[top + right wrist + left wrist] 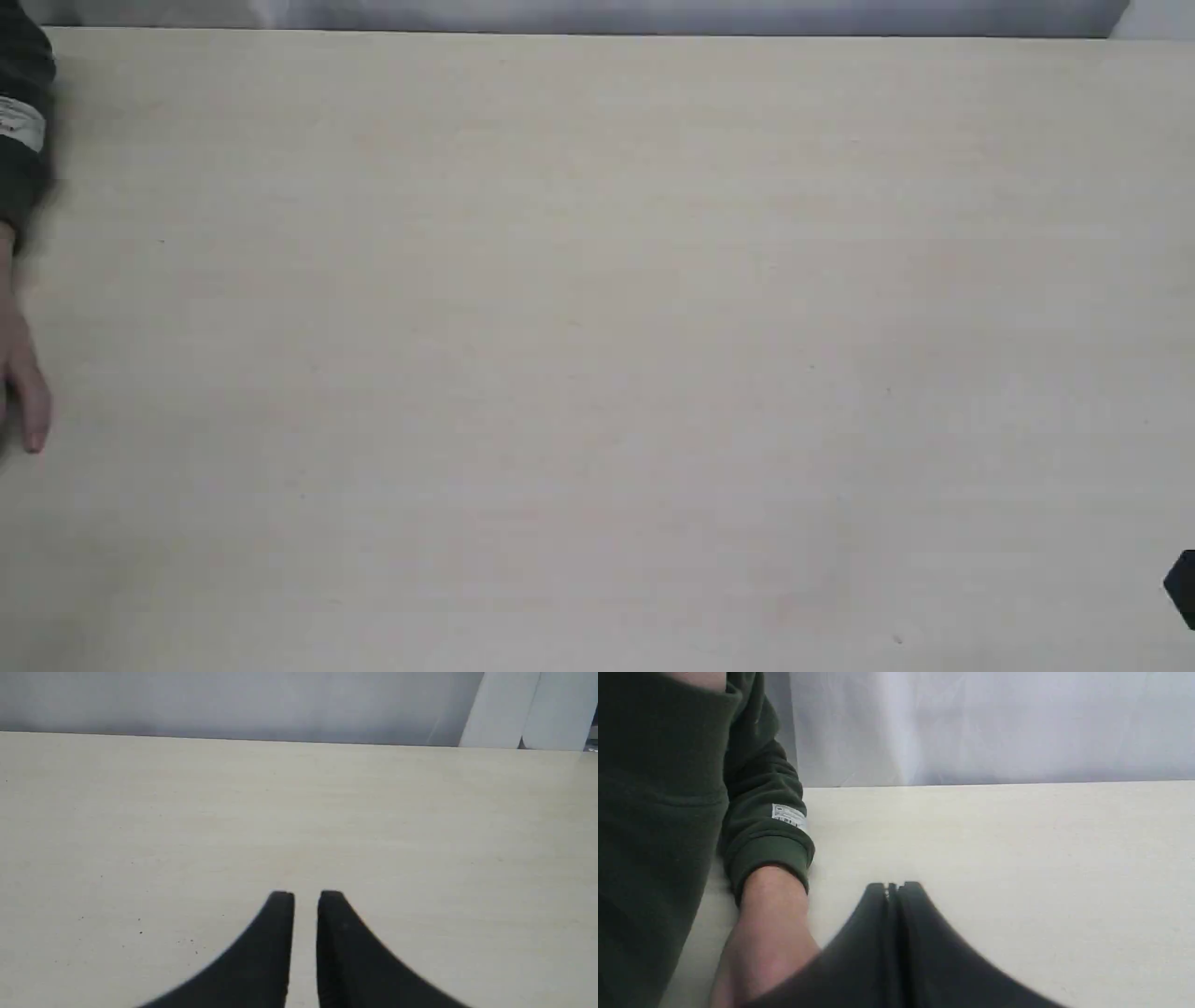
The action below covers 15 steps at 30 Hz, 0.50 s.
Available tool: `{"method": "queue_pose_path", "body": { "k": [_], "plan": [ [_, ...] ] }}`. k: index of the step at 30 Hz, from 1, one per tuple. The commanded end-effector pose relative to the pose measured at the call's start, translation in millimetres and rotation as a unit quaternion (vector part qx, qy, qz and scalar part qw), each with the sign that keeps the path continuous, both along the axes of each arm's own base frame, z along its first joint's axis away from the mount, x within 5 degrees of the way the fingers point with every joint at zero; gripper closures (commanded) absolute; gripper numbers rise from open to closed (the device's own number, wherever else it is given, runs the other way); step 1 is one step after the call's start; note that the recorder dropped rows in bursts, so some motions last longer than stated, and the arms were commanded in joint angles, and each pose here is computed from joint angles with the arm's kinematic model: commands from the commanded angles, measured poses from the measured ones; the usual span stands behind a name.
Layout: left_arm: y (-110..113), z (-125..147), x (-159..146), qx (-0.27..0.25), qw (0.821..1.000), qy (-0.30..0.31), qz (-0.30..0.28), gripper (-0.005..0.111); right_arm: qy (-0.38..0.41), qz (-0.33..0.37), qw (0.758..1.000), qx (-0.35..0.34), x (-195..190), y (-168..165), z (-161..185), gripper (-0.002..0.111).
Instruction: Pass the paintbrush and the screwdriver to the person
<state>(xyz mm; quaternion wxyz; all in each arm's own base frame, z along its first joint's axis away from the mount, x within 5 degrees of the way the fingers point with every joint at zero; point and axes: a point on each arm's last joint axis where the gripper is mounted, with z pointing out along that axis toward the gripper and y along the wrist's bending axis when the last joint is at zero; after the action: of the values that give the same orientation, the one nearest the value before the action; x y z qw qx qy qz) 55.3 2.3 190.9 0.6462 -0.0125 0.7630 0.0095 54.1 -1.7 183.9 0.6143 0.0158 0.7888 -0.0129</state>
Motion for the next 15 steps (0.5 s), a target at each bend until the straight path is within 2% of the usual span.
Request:
{"method": "queue_pose_path", "body": {
  "k": [1, 15],
  "plan": [
    [-0.2, -0.5, -0.1, -0.003, 1.0, -0.001, -0.001, 0.107, 0.0, -0.004, 1.0, -0.004, -0.4, -0.5, -0.9, 0.097],
    [-0.2, -0.1, 0.0, -0.003, 1.0, -0.003, -0.001, 0.107, 0.0, -0.005, 1.0, -0.012, -0.5, -1.1, -0.9, 0.097]
  ]
}}
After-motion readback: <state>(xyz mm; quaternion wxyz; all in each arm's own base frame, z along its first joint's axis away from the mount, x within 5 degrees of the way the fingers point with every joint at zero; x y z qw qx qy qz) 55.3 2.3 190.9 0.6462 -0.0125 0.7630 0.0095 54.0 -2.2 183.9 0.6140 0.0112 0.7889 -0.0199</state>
